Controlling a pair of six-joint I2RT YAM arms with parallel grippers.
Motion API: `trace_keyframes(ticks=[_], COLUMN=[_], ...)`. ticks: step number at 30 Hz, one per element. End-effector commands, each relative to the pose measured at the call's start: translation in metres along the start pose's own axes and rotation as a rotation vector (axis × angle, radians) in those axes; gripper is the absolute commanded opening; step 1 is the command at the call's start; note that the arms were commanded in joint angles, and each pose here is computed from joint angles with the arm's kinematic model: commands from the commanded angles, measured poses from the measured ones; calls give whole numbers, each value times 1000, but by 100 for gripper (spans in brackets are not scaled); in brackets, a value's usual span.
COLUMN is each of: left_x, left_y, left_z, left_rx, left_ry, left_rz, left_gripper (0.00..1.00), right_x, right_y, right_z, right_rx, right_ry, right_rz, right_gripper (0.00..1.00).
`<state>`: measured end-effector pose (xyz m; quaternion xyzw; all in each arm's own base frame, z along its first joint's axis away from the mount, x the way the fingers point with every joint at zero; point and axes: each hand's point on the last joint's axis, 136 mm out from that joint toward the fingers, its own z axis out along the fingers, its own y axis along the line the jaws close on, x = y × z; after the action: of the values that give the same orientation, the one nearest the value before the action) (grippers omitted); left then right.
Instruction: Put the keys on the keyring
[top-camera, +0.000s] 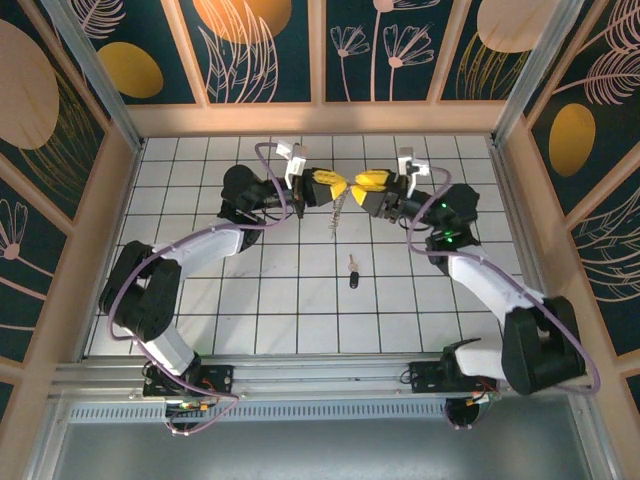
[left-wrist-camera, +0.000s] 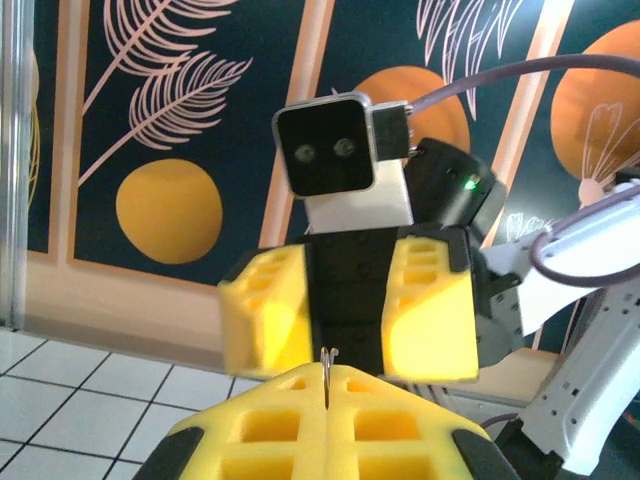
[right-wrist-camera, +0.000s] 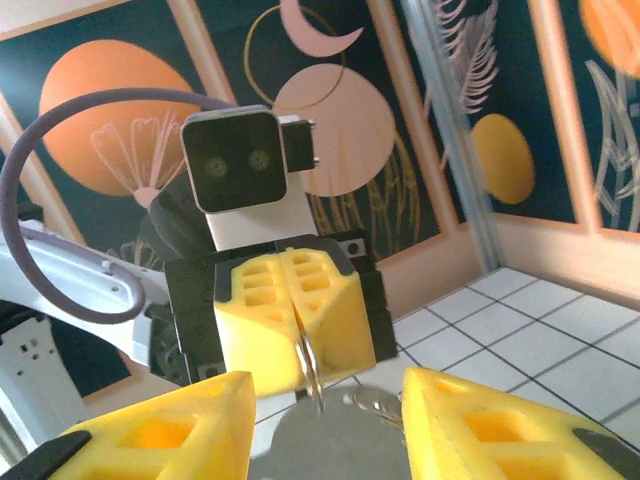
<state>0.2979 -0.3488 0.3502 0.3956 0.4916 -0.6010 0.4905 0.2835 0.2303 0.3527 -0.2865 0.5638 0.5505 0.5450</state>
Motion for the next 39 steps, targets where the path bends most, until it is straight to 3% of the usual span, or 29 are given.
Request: trace_keyframes(ticks=[1,9,15,23,39], left_x=[-13,-13,-13,-17,-1], left_y=[-10,-9,-12,-13,6], left_z=[-3,-15,-21,-24,-41], left_rx=[-37,-149,-180,-206,-359], left_ry=[19,72,91,85,126], left_rz=[155,401,494,519,481], left_gripper=[0,0,0,0,0], right_x=[9,60,102,145,245], right_y=[-4,-25,-43,-71,-88], right_z=[-24,-55,-72,-90,-96], right_rx=[108,291,399,587,889], right_ry=[10,57,95,167,495], right_rz=[-13,120,233,362,505], right_gripper=[45,48,48,48,45])
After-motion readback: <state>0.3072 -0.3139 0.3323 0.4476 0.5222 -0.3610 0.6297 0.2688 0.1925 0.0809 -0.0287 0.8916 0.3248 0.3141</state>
